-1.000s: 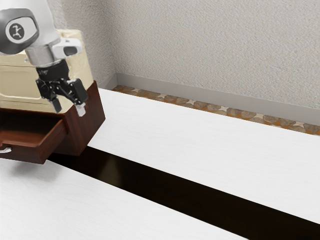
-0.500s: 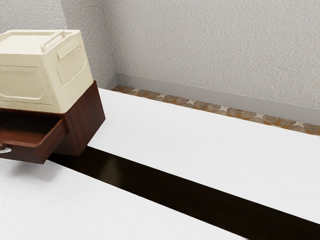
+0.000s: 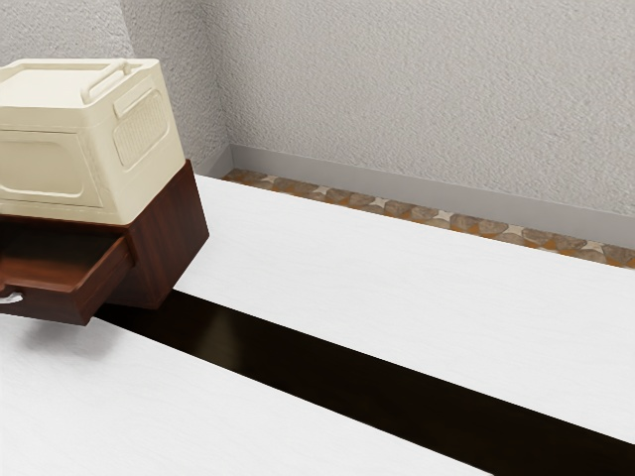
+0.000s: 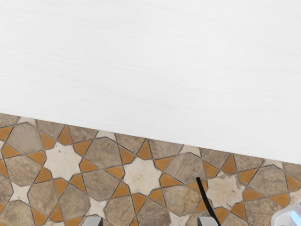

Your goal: Push the drawer handle with one arm to close the drawer

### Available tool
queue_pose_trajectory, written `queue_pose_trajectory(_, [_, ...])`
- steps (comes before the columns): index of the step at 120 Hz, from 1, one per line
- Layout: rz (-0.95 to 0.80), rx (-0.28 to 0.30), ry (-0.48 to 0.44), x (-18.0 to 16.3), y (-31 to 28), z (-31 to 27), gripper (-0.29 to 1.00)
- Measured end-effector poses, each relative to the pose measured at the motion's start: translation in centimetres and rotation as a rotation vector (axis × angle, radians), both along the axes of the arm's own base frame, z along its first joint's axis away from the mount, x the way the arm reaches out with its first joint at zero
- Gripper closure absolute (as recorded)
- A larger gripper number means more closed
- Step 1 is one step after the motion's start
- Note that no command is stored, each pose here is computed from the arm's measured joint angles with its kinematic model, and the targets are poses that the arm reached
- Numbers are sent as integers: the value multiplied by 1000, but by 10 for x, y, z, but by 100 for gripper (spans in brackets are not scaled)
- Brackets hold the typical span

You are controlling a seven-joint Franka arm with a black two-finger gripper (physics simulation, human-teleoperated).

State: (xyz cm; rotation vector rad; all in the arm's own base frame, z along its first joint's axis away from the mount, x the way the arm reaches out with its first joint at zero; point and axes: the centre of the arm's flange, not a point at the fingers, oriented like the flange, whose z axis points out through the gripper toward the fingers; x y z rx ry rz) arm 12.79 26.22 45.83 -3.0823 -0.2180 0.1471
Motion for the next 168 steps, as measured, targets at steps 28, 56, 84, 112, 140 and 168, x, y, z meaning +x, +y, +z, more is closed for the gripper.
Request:
queue_pose_trajectory(28, [-78,-12,16,43,-7,-5,62])
queue_pose_trajectory(56, [-105,-13,-14,73,1,-9,65])
queue_pose_trajectory(84, [-96,-13,-13,101,17,-16,66])
queue_pose_trajectory(112, [-81,5,-51,121,26,-23,66])
queue_pose_trajectory(140, [-32,64,-87,146,38,-36,66])
queue_pose_trajectory(168, [56,66,-154,177,42,-50,65])
